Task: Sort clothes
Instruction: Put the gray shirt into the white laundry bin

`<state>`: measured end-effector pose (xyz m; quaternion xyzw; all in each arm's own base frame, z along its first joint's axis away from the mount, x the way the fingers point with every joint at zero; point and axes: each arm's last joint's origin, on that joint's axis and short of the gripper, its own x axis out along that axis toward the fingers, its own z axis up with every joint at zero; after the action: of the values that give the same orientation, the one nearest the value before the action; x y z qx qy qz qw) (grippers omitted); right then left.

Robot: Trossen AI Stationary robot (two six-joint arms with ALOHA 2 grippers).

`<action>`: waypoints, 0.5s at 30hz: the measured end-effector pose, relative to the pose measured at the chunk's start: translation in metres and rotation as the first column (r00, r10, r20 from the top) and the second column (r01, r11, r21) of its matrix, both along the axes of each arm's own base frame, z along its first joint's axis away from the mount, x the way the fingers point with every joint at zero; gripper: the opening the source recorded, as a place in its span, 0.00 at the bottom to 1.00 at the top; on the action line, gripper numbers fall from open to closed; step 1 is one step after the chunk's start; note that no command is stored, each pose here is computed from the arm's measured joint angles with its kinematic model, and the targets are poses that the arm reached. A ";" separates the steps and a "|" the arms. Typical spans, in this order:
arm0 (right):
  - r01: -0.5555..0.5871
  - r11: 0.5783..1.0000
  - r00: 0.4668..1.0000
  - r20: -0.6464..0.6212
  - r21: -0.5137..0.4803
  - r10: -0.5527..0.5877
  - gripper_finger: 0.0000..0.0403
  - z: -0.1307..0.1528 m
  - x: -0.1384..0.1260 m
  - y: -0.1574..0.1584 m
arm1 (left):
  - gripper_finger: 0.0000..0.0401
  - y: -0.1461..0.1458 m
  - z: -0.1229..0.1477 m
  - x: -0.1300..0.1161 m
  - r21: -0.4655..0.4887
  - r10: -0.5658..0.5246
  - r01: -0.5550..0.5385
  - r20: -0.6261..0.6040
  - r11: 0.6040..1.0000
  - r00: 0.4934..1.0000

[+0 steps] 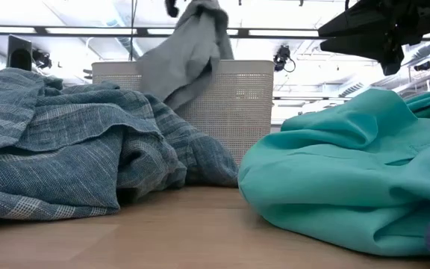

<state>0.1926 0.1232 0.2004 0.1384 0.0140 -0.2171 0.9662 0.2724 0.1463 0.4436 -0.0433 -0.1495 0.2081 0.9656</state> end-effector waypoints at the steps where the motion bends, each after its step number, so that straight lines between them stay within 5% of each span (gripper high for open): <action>1: 0.000 1.000 1.000 -0.001 -0.001 0.000 0.33 0.000 0.000 0.000 | 0.00 0.004 0.005 0.004 0.007 -0.006 0.006 0.008 1.000 1.000; 10: -0.002 1.000 1.000 -0.017 -0.013 0.001 0.33 -0.002 0.000 0.000 | 0.00 0.035 0.058 -0.003 0.063 0.079 -0.087 0.113 0.994 0.990; 15: -0.003 1.000 1.000 -0.032 -0.025 0.002 0.33 -0.003 0.000 0.000 | 0.00 0.038 0.066 -0.014 0.000 0.081 -0.081 0.072 0.997 0.994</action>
<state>0.1921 0.1229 0.1972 0.1229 0.0267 -0.2183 0.9677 0.2581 0.1844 0.5099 -0.0430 -0.1862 0.2452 0.9504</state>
